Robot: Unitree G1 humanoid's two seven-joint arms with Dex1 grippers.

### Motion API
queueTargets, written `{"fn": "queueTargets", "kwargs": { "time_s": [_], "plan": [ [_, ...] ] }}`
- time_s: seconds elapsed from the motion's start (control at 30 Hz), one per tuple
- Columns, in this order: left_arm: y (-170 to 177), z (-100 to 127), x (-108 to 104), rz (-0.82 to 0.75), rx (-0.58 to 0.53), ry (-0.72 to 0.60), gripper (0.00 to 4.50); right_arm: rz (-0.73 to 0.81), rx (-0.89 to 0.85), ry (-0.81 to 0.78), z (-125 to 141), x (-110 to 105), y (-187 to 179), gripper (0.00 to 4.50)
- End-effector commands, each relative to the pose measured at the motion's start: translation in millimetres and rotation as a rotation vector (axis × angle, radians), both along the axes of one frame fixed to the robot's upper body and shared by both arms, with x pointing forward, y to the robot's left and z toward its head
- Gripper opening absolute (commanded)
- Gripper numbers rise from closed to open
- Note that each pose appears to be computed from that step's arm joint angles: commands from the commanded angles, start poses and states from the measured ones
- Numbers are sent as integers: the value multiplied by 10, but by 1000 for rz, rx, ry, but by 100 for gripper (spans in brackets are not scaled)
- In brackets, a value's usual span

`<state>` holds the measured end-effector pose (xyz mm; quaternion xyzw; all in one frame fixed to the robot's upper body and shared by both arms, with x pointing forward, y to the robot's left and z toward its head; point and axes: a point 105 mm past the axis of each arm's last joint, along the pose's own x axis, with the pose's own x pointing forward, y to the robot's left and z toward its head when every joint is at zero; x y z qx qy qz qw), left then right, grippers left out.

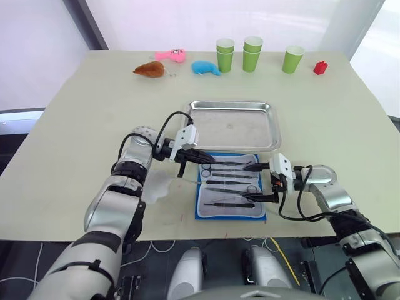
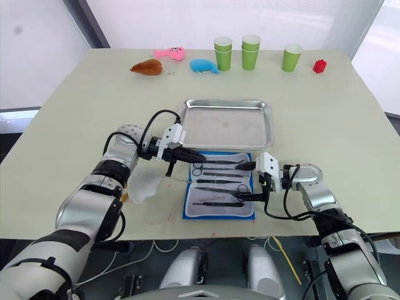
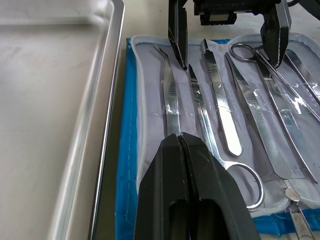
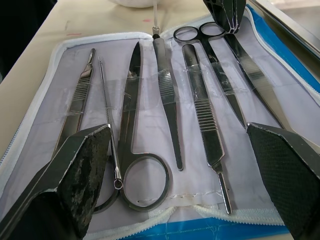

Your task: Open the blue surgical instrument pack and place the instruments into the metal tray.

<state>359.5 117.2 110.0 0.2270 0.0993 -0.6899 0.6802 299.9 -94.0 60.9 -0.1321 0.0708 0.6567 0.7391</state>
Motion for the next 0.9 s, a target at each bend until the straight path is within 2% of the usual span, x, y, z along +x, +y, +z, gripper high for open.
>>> {"fn": "queueTargets", "kwargs": {
  "time_s": [0.03,0.1,0.37,0.57,0.9],
  "plan": [
    [-36,119,-4,-45,-15,-30,61,-26,-119,144,-417,-130,-85,450],
    [-38,116,-2,-46,-11,-37,122,-27,-118,145,-418,-130,-85,450],
    [-54,92,-16,-61,19,-28,122,-33,-114,142,-416,-126,-81,450],
    [-65,11,31,-48,138,-35,122,-33,-112,145,-423,-128,-71,450],
    [-161,-24,82,-44,228,-24,122,-34,-108,150,-430,-140,-55,450]
  ]
}}
